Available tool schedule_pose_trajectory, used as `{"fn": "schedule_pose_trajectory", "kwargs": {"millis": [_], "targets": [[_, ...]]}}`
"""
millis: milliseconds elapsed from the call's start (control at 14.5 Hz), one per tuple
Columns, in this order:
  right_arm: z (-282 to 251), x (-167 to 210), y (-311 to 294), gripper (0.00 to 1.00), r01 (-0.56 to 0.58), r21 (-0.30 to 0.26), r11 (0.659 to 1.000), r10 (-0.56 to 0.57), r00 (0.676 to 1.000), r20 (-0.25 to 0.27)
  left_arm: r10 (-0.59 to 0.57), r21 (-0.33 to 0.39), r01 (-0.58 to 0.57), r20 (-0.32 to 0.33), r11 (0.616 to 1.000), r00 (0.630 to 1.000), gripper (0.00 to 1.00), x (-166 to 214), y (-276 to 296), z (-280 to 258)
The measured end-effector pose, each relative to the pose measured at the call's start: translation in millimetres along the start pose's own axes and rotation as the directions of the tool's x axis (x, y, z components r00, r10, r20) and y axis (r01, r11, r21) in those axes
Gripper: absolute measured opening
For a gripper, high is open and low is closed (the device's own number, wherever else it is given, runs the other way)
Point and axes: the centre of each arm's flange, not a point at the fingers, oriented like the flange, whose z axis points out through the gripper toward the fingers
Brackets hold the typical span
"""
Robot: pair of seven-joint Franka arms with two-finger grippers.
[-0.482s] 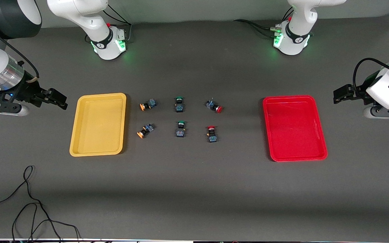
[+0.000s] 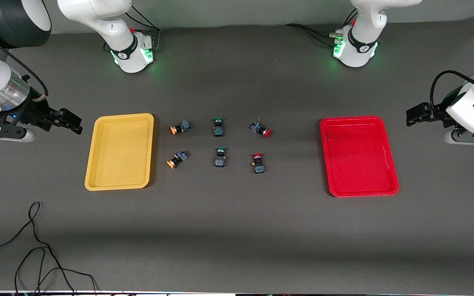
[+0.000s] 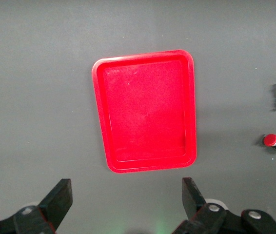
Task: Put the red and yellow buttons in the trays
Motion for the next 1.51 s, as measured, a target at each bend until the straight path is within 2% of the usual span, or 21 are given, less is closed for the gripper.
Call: {"fn": "schedule_pose_trajectory", "kwargs": {"millis": [344,551,757,895,1239,1514], "targets": [[39.3,10.2,-33.9,1.0,0.028,0.027,0.999,-0.029,0.998,0.05,0.002,0.0,-0.002,0.002,1.0,1.0,1.0,-0.1,0.8,0.3],[61.3,9.0,-69.9,1.0,-0.004,0.02,1.0,0.002,0.998,0.067,-0.003,0.0,0.003,0.024,1.0,1.0,1.0,-0.9,19.7,10.9],[81.1,4.3,-100.0,1.0,-0.025,0.005,1.0,0.025,0.996,0.09,-0.087,0.005,0.087,0.049,0.996,0.995,1.0,-5.0,88.7,29.2],[87.3,6.2,-101.9,1.0,-0.032,0.002,0.999,0.032,0.995,0.093,-0.194,-0.012,0.195,0.047,0.981,0.98,1.0,-9.9,153.0,41.0],[90.9,9.9,-94.9,1.0,-0.046,-0.002,0.999,0.046,0.994,0.098,-0.442,-0.016,0.443,0.04,0.896,0.896,1.0,-31.2,292.3,87.9],[96.8,11.3,-94.7,1.0,-0.088,-0.01,0.996,0.089,0.99,0.106,-0.522,0.0,0.523,0.054,0.853,0.851,1.0,-62.8,365.7,116.1]]}}
